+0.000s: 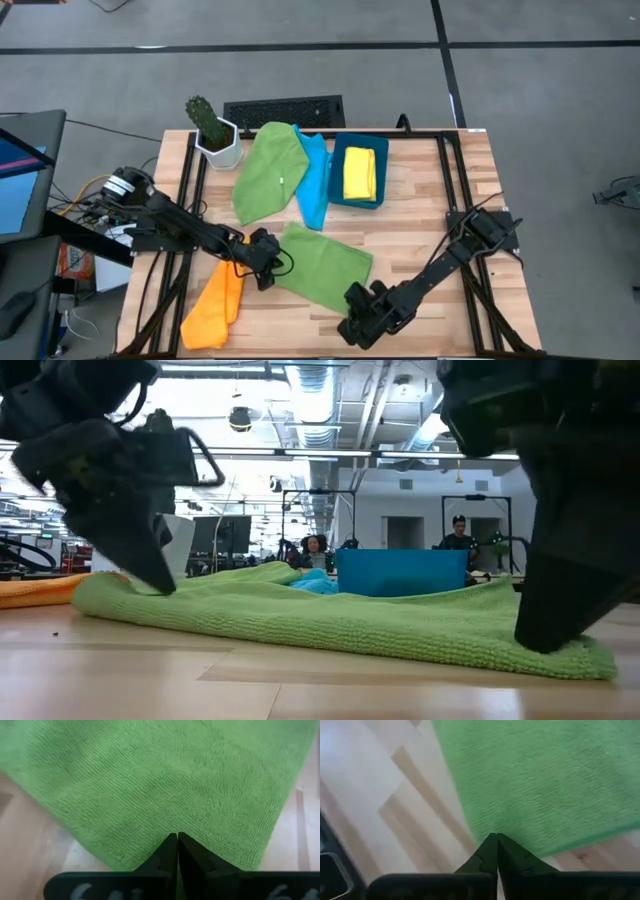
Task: Fold microfiber towels
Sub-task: Fold the right green towel
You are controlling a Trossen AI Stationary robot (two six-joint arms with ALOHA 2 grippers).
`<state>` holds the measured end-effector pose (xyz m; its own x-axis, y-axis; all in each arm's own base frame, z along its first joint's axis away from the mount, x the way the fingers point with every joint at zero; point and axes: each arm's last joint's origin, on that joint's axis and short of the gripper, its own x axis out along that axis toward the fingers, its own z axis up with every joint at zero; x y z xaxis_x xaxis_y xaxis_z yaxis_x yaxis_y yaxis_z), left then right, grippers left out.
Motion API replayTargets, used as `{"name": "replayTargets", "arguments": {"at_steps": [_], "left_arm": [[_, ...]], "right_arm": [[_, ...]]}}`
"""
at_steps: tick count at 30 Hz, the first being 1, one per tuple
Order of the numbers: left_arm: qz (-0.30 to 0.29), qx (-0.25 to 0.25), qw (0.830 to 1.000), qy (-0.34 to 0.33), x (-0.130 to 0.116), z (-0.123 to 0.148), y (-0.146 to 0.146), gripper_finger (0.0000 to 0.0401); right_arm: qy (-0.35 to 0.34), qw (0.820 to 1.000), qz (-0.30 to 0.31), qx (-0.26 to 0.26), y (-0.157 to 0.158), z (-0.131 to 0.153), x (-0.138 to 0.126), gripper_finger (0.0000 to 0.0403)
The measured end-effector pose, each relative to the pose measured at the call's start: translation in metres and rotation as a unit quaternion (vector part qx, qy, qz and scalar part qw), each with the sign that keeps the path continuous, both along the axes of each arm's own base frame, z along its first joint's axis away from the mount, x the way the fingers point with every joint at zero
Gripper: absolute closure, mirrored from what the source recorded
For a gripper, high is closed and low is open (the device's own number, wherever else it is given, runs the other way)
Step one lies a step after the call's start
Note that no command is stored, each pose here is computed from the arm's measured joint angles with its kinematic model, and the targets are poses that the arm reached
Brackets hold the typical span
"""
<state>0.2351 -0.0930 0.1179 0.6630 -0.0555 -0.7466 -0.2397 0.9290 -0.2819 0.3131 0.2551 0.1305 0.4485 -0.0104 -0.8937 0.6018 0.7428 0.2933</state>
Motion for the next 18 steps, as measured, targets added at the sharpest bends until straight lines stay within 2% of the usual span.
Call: {"name": "replayTargets", "arguments": {"at_steps": [11, 15, 18], "left_arm": [[-0.003, 0.011, 1.000, 0.010, -0.001, -0.011, -0.009, 0.0395], [0.013, -0.008, 1.000, 0.003, 0.000, -0.010, -0.010, 0.0395], [0.040, -0.034, 0.999, -0.007, 0.000, -0.009, -0.012, 0.0395]], "right_arm": [[0.012, 1.000, 0.002, -0.004, -0.001, -0.001, -0.002, 0.0388], [-0.007, 1.000, -0.007, -0.019, -0.004, 0.014, -0.004, 0.0382], [0.004, 1.000, -0.008, -0.030, -0.009, 0.024, -0.010, 0.0381]]}}
